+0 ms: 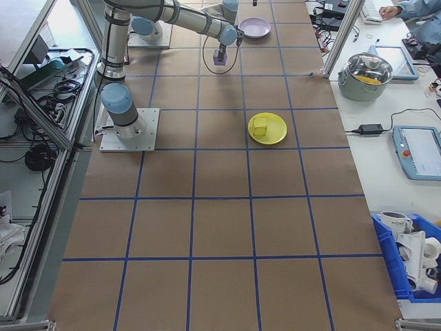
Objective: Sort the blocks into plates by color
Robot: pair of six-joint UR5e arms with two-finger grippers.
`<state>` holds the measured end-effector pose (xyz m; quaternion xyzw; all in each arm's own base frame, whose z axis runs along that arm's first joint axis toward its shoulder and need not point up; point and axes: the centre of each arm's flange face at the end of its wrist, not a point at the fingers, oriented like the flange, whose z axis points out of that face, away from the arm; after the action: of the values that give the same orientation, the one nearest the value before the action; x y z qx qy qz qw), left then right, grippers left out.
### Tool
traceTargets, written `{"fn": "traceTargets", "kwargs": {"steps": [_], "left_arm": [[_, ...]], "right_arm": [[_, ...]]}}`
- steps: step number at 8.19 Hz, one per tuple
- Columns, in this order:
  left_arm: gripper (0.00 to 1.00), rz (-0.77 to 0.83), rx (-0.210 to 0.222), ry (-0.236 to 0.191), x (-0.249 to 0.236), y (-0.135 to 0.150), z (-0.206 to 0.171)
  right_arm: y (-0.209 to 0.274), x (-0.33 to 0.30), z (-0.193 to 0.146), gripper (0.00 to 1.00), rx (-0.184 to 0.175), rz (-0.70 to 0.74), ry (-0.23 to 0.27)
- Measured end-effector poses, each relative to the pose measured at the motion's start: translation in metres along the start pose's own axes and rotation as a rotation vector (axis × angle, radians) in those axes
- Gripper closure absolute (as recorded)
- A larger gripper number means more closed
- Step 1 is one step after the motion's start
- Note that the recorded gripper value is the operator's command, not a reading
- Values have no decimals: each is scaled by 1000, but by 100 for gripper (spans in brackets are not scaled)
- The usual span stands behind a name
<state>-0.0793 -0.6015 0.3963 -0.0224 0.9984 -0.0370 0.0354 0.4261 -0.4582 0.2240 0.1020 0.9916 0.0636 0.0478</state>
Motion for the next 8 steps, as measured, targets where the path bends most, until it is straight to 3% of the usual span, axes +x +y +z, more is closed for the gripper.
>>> {"fn": "traceTargets", "kwargs": {"steps": [2, 3, 4, 6, 8], "left_arm": [[0, 1, -12, 4, 1, 1, 7], [0, 1, -12, 3, 1, 0, 8], [0, 2, -14, 3, 1, 0, 10], [0, 4, -11, 2, 2, 1, 8], [0, 13, -9, 13, 13, 7, 2]], "right_arm": [[0, -6, 13, 0, -10, 26, 3], [-7, -9, 0, 0, 5, 24, -11], [-17, -11, -21, 0, 11, 11, -13], [-50, 11, -85, 0, -13, -43, 30], [-89, 83, -154, 0, -17, -149, 92]]}}
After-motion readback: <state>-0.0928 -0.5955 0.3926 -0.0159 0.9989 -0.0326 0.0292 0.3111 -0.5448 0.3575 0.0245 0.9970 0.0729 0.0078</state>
